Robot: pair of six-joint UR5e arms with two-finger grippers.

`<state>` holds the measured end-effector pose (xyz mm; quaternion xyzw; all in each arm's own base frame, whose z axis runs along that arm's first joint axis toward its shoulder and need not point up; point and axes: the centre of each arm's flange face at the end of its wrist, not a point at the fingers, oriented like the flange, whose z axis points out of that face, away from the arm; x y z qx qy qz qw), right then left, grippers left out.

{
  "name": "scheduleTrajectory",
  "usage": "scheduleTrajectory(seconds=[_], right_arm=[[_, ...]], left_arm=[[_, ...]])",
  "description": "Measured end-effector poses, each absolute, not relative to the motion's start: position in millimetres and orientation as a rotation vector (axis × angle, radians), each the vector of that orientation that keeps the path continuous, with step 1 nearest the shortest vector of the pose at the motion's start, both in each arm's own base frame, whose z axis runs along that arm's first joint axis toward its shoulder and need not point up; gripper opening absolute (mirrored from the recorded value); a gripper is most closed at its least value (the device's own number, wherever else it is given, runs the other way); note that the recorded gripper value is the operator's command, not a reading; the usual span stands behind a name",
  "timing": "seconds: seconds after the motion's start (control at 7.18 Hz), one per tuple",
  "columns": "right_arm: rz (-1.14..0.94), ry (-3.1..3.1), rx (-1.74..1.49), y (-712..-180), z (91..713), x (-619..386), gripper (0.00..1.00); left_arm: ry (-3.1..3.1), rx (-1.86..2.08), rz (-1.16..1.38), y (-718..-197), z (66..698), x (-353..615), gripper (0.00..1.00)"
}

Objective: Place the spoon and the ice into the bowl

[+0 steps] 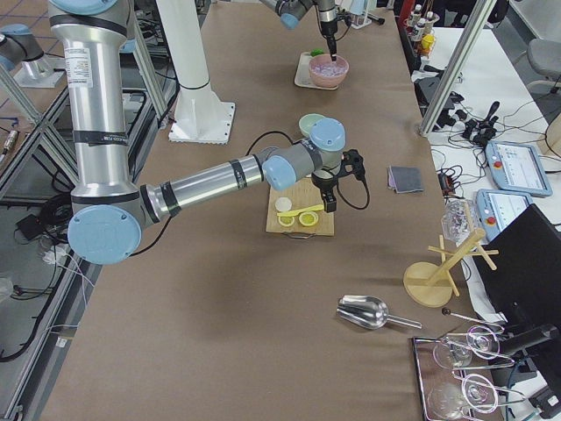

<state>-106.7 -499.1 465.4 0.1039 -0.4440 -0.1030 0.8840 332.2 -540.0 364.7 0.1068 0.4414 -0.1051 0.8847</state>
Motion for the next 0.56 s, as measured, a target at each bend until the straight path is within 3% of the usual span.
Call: scheduleTrajectory(seconds=[0.14, 0.28, 0.42, 0.56], right_arm=[[-0.214, -0.924, 0.216, -499.2, 465.5, -106.7, 1.0], [-0.214, -0.924, 0.215, -498.9, 466.1, -106.7, 1.0], [-0.214, -0.924, 0.215, -498.8, 466.3, -106.6, 1.0], [-0.214, -0.924, 0.214, -498.7, 466.3, -106.6, 1.0]], left_arm=[[0.911, 0.233, -0.201, -535.0, 361.1, 349.7, 0.95], [0.905, 0.242, -0.188, -530.7, 359.0, 364.4, 0.84], [0.9, 0.245, -0.18, -528.2, 359.7, 372.7, 0.65], [0.897, 0.244, -0.176, -527.2, 361.1, 377.0, 0.59]])
